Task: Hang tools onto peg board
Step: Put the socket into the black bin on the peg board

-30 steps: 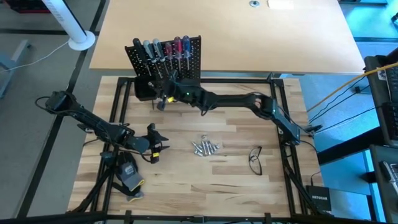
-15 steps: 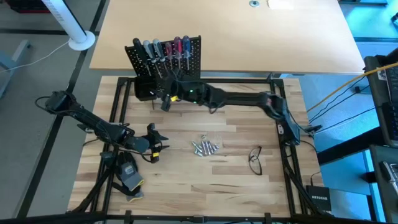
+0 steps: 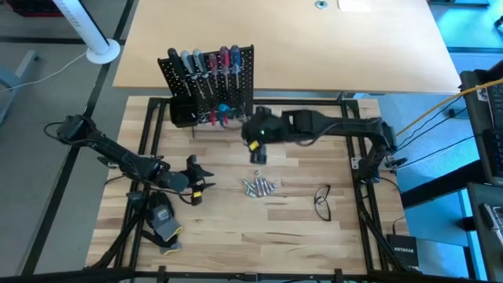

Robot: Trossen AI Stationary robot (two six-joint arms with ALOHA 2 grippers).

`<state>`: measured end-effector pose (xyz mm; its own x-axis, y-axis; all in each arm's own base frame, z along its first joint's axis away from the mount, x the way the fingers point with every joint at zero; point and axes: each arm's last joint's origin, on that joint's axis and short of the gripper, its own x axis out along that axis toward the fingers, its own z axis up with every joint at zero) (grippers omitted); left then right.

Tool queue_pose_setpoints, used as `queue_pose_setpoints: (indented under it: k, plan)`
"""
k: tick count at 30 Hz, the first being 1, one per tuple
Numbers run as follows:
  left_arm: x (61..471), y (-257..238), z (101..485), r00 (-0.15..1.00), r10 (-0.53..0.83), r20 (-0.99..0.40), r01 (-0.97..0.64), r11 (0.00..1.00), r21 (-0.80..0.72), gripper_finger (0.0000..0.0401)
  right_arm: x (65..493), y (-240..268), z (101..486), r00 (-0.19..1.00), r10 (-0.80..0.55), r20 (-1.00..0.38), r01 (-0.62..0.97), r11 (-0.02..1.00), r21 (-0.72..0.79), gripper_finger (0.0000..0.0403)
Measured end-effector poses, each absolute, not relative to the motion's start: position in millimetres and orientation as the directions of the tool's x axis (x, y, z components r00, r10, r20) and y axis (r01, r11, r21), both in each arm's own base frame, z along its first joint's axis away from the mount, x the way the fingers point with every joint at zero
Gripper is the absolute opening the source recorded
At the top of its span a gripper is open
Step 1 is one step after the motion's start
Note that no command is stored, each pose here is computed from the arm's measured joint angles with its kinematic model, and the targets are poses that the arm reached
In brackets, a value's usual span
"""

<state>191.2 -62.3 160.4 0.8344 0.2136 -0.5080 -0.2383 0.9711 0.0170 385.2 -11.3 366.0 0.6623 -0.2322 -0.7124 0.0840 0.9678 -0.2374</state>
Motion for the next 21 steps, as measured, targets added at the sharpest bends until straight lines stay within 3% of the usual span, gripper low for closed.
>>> queue_pose_setpoints:
  k: [16, 21]
  plan:
    - [192.1, -62.5, 161.6, 0.842, 0.211, -0.497, -0.226, 0.974, 0.030, 0.0153, 359.2, 12.3, 235.6, 0.539, -0.204, -0.817, 0.164, 0.977, -0.135, 0.0224]
    - [192.1, -62.4, 161.6, 0.842, 0.212, -0.496, -0.225, 0.974, 0.035, 0.0153, 353.1, 12.0, 214.2, 0.526, -0.206, -0.825, 0.190, 0.974, -0.122, 0.0224]
